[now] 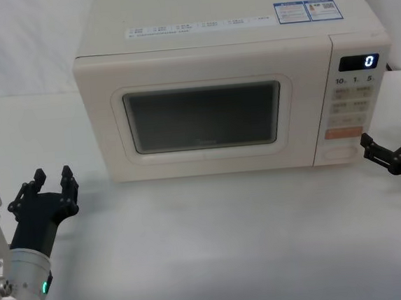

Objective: Press the button to open the microwave door with one hand; close the microwave door with the other hand.

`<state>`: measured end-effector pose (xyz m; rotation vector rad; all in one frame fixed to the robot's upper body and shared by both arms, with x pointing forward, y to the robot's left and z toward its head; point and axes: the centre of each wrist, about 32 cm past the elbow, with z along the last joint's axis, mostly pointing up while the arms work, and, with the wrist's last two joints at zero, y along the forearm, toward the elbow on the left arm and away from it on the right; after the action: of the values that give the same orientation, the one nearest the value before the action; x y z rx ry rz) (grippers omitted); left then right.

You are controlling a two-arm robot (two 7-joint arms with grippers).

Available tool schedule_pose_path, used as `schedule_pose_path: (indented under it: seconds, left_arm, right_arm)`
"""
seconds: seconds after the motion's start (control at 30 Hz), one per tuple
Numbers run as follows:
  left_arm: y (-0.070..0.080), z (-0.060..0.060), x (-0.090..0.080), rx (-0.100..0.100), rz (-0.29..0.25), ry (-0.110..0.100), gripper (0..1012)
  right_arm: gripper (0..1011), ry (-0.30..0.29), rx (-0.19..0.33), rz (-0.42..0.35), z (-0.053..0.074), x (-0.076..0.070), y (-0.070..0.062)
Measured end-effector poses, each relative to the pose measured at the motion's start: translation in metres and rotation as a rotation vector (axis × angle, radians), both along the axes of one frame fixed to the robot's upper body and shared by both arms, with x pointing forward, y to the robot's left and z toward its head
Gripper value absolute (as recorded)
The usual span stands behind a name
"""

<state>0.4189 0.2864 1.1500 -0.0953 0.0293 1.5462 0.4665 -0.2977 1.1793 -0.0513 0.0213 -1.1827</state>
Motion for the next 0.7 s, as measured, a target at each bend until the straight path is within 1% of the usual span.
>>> schedule_pose_path:
  seconds: [0.03, 0.1, 0.2, 0.27, 0.33, 0.43, 0.47, 0.53, 0.57, 0.6, 0.63, 0.7]
  left_arm:
    - [0.0000, 0.0000, 0.0000, 0.000, 0.000, 0.000, 485]
    - [0.0000, 0.0000, 0.0000, 0.000, 0.000, 0.000, 544]
    - [0.0000, 0.0000, 0.0000, 0.000, 0.000, -0.001, 677]
    - [0.0000, 0.0000, 0.0000, 0.000, 0.000, -0.001, 716]
    - [0.0000, 0.0000, 0.0000, 0.000, 0.000, -0.001, 792]
    - [0.0000, 0.0000, 0.0000, 0.000, 0.000, -0.001, 846]
    - [0.0000, 0.0000, 0.0000, 0.000, 0.000, -0.001, 899]
    - [0.0000, 0.0000, 0.0000, 0.000, 0.000, -0.001, 925]
    - [0.0000, 0.0000, 0.0000, 0.000, 0.000, -0.001, 977]
    - [0.0000, 0.0000, 0.0000, 0.000, 0.000, -0.001, 977]
    - [0.0000, 0.0000, 0.0000, 0.000, 0.000, -0.001, 1001]
    - [0.0000, 0.0000, 0.0000, 0.000, 0.000, -0.001, 1001]
  right_arm:
    - [1002, 0.000, 0.000, 0.000, 0.0000, 0.0000, 0.0000]
    - [1002, 0.000, 0.000, 0.000, 0.0000, 0.0000, 0.0000]
    - [1002, 0.000, 0.000, 0.000, 0.0000, 0.0000, 0.0000]
    - [1002, 0.000, 0.000, 0.000, 0.0000, 0.0000, 0.0000]
    - [1002, 0.000, 0.000, 0.000, 0.0000, 0.0000, 0.0000]
    - [1002, 0.000, 0.000, 0.000, 0.0000, 0.0000, 0.0000]
    - [1002, 0.000, 0.000, 0.000, 0.0000, 0.0000, 0.0000]
    - [1002, 0.000, 0.000, 0.000, 0.0000, 0.0000, 0.0000]
    - [1002, 0.000, 0.000, 0.000, 0.0000, 0.0000, 0.0000]
    - [1002, 0.000, 0.000, 0.000, 0.0000, 0.0000, 0.0000]
    - [1002, 0.000, 0.000, 0.000, 0.0000, 0.0000, 0.0000]
    - [1002, 0.000, 0.000, 0.000, 0.0000, 0.0000, 0.0000]
